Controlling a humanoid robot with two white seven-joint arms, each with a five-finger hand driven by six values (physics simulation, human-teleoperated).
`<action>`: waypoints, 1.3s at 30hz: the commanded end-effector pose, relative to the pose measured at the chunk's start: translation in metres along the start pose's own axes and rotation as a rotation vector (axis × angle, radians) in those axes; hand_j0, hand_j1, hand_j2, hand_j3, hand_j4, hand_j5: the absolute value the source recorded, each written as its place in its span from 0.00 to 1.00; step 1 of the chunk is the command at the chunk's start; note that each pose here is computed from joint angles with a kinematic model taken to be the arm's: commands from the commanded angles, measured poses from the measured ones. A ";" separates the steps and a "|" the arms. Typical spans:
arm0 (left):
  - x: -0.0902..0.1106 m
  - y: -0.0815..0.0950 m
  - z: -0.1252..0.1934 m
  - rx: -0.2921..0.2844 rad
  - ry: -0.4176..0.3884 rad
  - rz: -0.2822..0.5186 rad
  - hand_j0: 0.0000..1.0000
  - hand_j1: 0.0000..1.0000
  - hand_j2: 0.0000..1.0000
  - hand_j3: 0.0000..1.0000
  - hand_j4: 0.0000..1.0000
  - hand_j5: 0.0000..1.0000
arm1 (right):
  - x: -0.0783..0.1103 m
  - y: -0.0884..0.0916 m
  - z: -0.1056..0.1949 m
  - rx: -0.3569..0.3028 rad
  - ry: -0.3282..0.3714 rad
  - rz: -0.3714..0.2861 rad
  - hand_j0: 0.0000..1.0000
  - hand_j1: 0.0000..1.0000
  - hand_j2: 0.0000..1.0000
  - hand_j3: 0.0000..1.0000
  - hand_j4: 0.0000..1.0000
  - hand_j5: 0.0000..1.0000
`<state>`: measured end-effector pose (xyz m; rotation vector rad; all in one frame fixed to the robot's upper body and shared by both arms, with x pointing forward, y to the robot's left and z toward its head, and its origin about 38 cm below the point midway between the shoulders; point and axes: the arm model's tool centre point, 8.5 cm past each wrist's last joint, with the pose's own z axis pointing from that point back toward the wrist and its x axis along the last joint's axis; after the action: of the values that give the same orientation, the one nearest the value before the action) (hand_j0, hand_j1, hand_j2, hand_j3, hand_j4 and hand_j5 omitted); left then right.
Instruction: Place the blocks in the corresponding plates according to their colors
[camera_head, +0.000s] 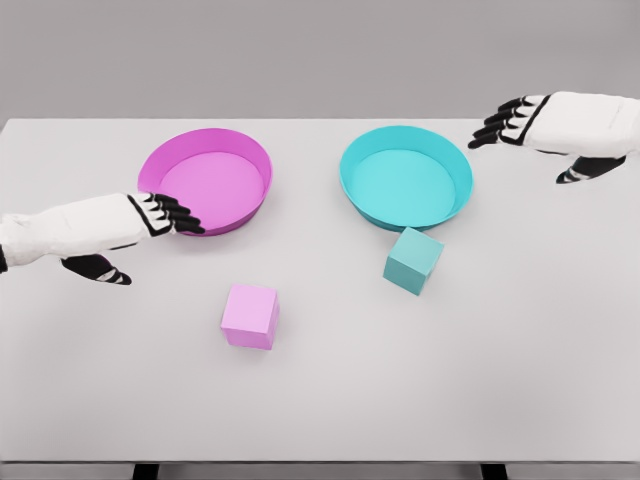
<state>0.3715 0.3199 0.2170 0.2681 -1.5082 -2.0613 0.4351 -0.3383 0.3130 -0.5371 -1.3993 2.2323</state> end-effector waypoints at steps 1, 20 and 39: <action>0.024 0.004 -0.014 -0.005 -0.070 -0.056 1.00 1.00 1.00 1.00 1.00 1.00 | 0.018 0.022 -0.017 0.062 -0.069 -0.024 1.00 1.00 1.00 1.00 1.00 1.00; 0.056 -0.006 -0.068 -0.030 -0.199 -0.111 1.00 1.00 1.00 1.00 1.00 1.00 | 0.075 -0.008 -0.034 -0.005 -0.250 0.040 1.00 1.00 1.00 1.00 1.00 1.00; 0.066 -0.015 -0.091 -0.177 -0.218 -0.194 1.00 1.00 1.00 1.00 1.00 1.00 | 0.069 0.019 -0.062 0.080 -0.265 -0.003 1.00 1.00 1.00 1.00 1.00 1.00</action>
<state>0.3565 0.2179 0.1853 0.1386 -1.4607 -2.4234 0.4023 -0.2613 0.2677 -0.2158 -1.4412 2.4226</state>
